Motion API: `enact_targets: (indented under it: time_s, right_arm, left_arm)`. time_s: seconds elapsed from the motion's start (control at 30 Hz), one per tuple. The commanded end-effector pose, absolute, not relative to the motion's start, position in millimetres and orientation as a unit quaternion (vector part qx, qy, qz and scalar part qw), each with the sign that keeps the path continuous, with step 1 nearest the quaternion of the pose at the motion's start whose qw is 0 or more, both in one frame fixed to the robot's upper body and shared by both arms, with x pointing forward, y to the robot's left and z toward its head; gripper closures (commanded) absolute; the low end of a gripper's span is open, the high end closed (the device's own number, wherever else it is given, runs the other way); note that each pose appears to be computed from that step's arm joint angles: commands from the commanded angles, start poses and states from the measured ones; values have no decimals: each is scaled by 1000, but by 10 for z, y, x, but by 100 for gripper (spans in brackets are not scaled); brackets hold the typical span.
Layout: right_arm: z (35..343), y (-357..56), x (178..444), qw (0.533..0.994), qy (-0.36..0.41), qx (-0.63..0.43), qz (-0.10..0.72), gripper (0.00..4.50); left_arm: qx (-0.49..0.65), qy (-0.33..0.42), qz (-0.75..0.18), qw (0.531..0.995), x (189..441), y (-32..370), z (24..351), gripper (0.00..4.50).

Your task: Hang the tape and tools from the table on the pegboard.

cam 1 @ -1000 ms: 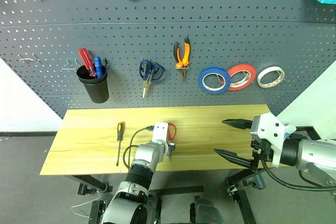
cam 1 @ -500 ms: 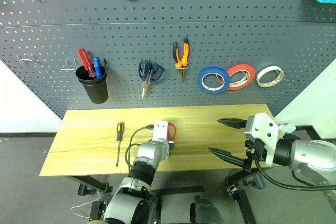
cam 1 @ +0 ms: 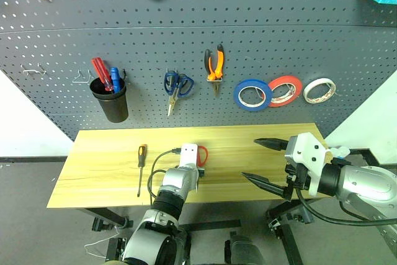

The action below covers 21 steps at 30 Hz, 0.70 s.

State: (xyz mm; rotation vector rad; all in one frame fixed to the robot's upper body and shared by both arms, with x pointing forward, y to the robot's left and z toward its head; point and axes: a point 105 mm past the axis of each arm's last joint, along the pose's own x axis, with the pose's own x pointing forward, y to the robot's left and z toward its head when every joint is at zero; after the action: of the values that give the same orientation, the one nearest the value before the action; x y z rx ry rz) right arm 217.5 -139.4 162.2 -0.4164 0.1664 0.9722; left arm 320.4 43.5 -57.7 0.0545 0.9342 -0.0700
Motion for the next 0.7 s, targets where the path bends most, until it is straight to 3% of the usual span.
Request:
enact_targets:
  time_s: [0.03,0.4,0.5,0.7]
  right_arm:
    - [1698,-1335,2135,859,60,-205,465,4]
    - [1707,-1311,2127,863,57,-203,459,4]
    - [1713,-1302,2123,864,55,-202,458,0]
    - [1718,-1296,2119,865,54,-202,457,0]
  left_arm:
    - [19,496,-71,865,2957,110,-742,0]
    - [37,502,-75,861,2939,35,-770,0]
    - [38,503,-76,860,2936,29,-783,56]
    - [38,503,-80,860,2932,7,-780,255]
